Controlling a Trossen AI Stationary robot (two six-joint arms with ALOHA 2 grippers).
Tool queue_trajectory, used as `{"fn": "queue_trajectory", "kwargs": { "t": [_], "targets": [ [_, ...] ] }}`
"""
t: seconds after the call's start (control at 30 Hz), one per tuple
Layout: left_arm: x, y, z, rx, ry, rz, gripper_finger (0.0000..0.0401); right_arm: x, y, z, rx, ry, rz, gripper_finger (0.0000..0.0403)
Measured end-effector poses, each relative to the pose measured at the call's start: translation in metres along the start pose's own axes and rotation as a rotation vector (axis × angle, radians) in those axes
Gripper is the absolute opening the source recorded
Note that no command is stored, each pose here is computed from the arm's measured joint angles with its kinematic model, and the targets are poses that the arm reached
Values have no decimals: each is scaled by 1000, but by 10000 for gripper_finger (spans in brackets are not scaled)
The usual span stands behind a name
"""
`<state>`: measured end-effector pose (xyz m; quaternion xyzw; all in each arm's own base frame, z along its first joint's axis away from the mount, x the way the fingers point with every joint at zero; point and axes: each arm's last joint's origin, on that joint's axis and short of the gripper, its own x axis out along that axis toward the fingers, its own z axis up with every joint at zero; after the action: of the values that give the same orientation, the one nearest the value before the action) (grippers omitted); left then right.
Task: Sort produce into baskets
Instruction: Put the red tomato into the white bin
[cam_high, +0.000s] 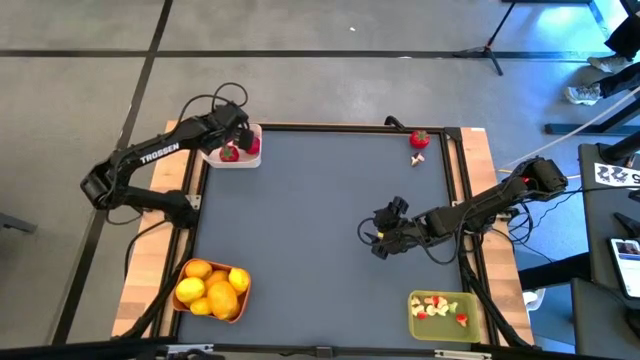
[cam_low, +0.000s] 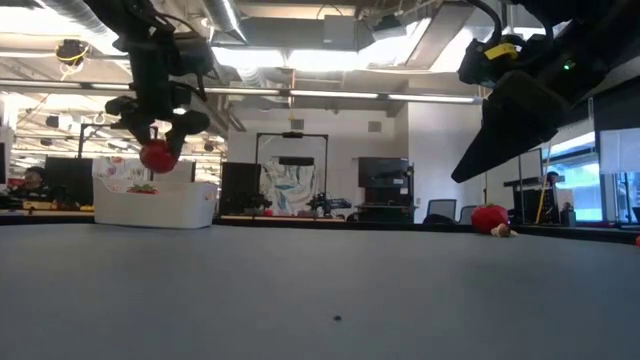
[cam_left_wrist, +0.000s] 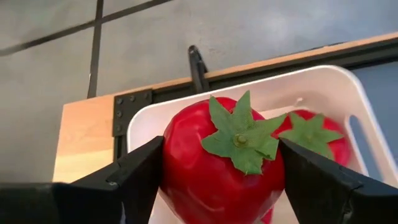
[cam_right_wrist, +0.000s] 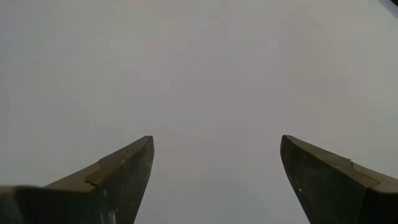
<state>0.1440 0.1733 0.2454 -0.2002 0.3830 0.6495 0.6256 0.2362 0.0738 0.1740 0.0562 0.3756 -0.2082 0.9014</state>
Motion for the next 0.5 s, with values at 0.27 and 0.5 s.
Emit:
{"fn": "queue_trajectory", "kwargs": {
  "t": [0.27, 0.5],
  "targets": [
    [5, 9, 1, -29, 28, 35, 349, 0, 0, 0, -1, -1, -1, 347],
    [5, 8, 2, -50, 26, 16, 381, 0, 0, 0, -3, -1, -1, 347]
  ]
}}
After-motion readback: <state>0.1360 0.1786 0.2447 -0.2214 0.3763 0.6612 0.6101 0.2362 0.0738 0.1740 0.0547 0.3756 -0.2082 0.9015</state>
